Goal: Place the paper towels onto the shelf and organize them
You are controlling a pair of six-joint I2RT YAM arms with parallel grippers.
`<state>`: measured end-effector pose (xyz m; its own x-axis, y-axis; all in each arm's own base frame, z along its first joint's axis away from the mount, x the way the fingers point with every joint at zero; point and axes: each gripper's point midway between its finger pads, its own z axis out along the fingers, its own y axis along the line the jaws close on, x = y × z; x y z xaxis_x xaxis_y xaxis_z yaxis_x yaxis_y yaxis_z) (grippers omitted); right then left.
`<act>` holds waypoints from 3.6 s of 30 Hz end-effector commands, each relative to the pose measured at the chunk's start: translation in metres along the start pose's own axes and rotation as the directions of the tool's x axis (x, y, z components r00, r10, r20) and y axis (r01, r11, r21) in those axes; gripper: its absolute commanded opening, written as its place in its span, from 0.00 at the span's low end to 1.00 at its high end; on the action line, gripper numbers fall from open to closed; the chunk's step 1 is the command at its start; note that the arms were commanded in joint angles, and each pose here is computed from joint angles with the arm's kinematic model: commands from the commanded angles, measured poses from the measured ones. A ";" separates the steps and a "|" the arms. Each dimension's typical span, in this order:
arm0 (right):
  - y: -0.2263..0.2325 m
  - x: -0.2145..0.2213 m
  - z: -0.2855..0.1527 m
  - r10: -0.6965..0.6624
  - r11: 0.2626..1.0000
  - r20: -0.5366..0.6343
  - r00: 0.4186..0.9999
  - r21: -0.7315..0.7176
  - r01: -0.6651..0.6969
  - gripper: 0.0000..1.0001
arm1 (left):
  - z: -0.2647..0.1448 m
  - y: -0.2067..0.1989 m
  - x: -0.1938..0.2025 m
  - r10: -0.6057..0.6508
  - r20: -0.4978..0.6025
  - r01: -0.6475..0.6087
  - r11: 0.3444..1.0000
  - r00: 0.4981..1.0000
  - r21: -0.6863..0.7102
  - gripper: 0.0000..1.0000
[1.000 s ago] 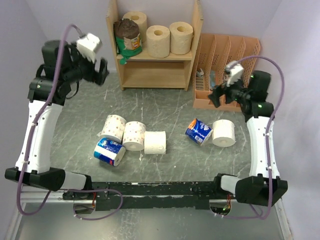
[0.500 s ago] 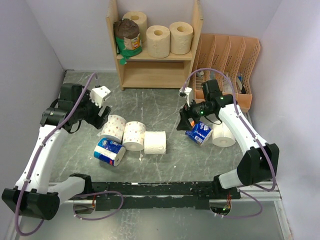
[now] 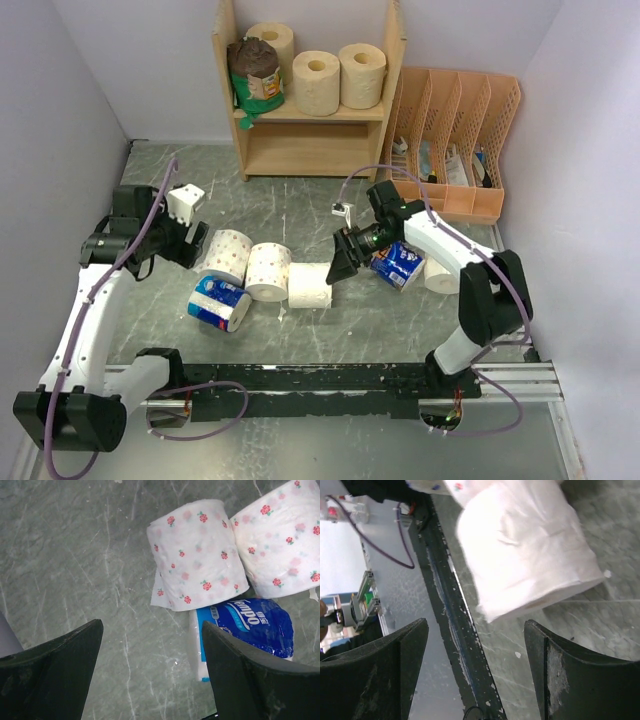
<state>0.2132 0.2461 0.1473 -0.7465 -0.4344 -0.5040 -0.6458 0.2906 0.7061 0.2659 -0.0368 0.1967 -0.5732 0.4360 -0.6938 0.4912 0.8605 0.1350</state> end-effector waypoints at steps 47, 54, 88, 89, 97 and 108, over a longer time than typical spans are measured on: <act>-0.092 -0.196 -0.138 -0.598 -0.032 -0.562 0.572 0.730 0.683 0.00 | 0.006 0.002 -0.013 -0.041 0.077 0.039 0.999 0.996 0.026 0.89; -0.104 -0.190 -0.141 -0.586 0.009 -0.495 0.642 0.788 0.616 0.06 | 0.005 -0.003 -0.011 -0.041 0.089 0.037 0.998 0.995 0.042 0.89; -0.116 -0.044 -0.068 -0.493 0.509 -0.513 0.703 0.485 0.711 0.70 | 0.016 -0.009 -0.002 -0.051 0.050 0.047 0.995 0.997 0.089 0.89; -0.119 -0.044 -0.066 -0.492 0.509 -0.517 0.701 0.483 0.713 0.70 | 0.016 -0.009 -0.002 -0.052 0.049 0.047 0.995 0.997 0.091 0.89; -0.141 -0.049 -0.064 -0.479 0.471 -0.547 0.687 0.500 0.726 0.70 | 0.017 -0.009 -0.001 -0.051 0.047 0.047 0.995 0.998 0.089 0.89; -0.155 -0.040 -0.058 -0.444 0.488 -0.579 0.684 0.484 0.727 0.45 | 0.018 -0.009 0.000 -0.051 0.044 0.047 0.995 0.998 0.090 0.89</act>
<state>0.3494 0.1721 0.0958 -0.1274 -0.9102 -0.3941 -0.9348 0.2430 -0.2589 0.2692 -0.0495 0.1815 -0.5831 0.3851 -0.7154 0.5199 0.8535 0.0356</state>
